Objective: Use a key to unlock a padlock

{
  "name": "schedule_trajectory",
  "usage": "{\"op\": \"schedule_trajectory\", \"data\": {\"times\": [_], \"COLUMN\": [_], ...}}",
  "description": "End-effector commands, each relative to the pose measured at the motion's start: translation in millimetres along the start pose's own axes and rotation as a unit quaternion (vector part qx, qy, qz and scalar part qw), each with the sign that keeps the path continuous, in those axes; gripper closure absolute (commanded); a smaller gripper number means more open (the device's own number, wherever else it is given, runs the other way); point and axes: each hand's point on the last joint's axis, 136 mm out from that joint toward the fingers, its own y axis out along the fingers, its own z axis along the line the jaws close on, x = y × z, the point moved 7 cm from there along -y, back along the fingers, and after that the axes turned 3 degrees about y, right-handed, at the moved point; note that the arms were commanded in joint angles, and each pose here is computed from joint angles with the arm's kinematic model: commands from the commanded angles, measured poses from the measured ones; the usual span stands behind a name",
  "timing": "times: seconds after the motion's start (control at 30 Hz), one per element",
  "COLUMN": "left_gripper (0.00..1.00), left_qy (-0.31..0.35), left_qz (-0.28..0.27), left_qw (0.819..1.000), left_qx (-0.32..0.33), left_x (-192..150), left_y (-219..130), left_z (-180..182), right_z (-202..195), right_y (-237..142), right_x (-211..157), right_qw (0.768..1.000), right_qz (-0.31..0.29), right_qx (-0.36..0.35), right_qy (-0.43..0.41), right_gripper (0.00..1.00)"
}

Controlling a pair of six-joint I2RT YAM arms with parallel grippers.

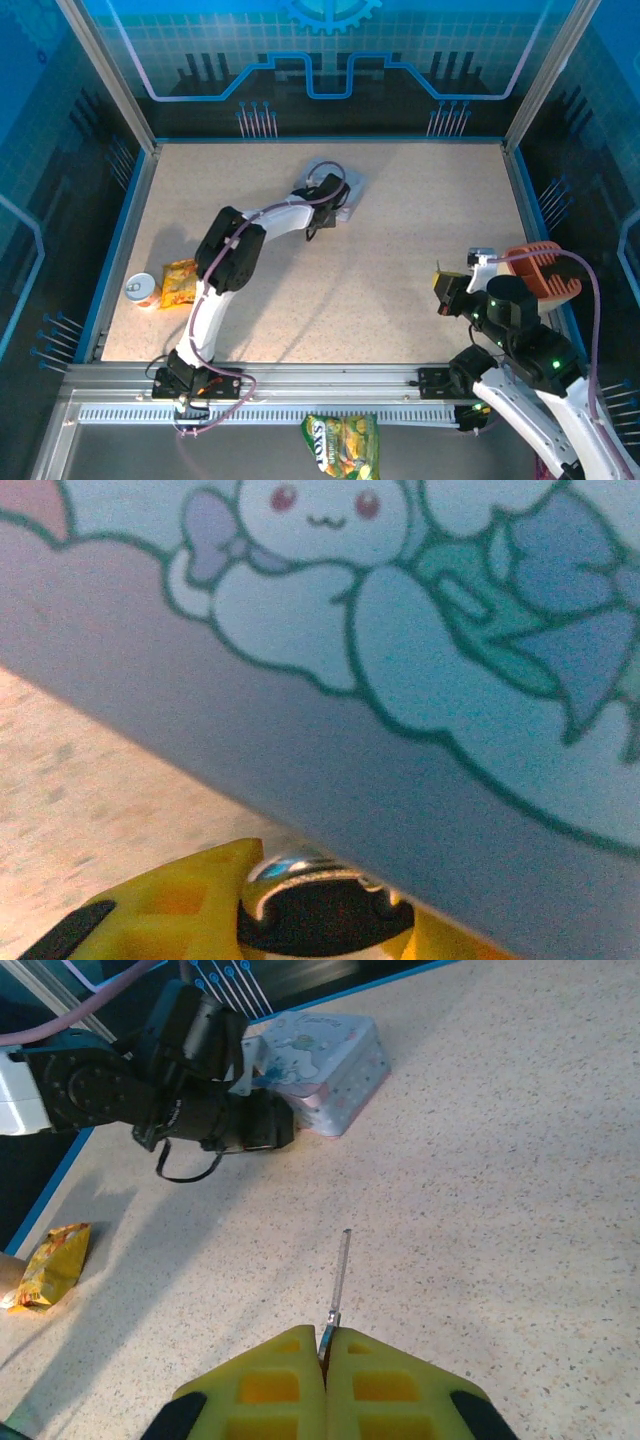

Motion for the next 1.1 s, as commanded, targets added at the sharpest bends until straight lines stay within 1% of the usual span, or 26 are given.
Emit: {"op": "schedule_trajectory", "data": {"times": [0.0,0.1,0.2,0.33,0.4,0.5,0.63,0.73,0.83,0.97,1.07], "left_gripper": [0.75,0.75,0.75,0.75,0.75,0.75,0.75,0.74,0.73,0.67,0.57], "left_qy": [-0.037,-0.05,-0.052,-0.07,-0.075,-0.057,-0.033,-0.034,-0.052,-0.065,-0.066], "left_qz": [-0.007,0.01,0.029,0.056,0.062,0.056,0.053,0.056,0.06,0.06,0.055], "left_qw": [0.999,0.999,0.998,0.996,0.995,0.997,0.998,0.998,0.997,0.996,0.996], "left_qx": [0.003,0.013,0.025,0.019,0.015,0.007,-0.003,-0.005,-0.011,-0.02,-0.034], "left_x": [1.8,-15.2,-34.7,-63.5,-74.7,-86.6,-96.3,-105.4,-113.1,-114.8,-114.4], "left_y": [-20.3,-27.2,-36.4,-48.9,-55.5,-67.1,-81.4,-88.0,-89.8,-91.2,-94.0], "left_z": [29.5,53.0,69.1,83.9,85.4,76.2,50.5,34.0,24.6,21.9,21.5], "right_z": [6.6,10.9,13.7,16.1,17.0,19.0,22.3,21.8,21.0,21.4,21.0], "right_y": [8.8,18.7,26.8,36.4,40.2,44.7,48.7,50.9,52.7,54.0,53.3], "right_x": [1.2,-0.1,-1.2,-2.6,-3.2,-3.3,-3.1,-5.1,-7.0,-8.1,-7.8], "right_qw": [1.0,0.999,0.999,0.998,0.998,0.997,0.996,0.996,0.996,0.995,0.995], "right_qz": [0.006,0.022,0.031,0.043,0.047,0.052,0.063,0.064,0.064,0.068,0.068], "right_qx": [0.021,0.032,0.04,0.044,0.046,0.051,0.058,0.059,0.061,0.063,0.06], "right_qy": [0.008,0.011,0.013,0.015,0.016,0.017,0.021,0.027,0.033,0.034,0.032], "right_gripper": [1.0,1.0,1.0,1.0,1.0,1.0,1.0,1.0,1.0,1.0,1.0]}}
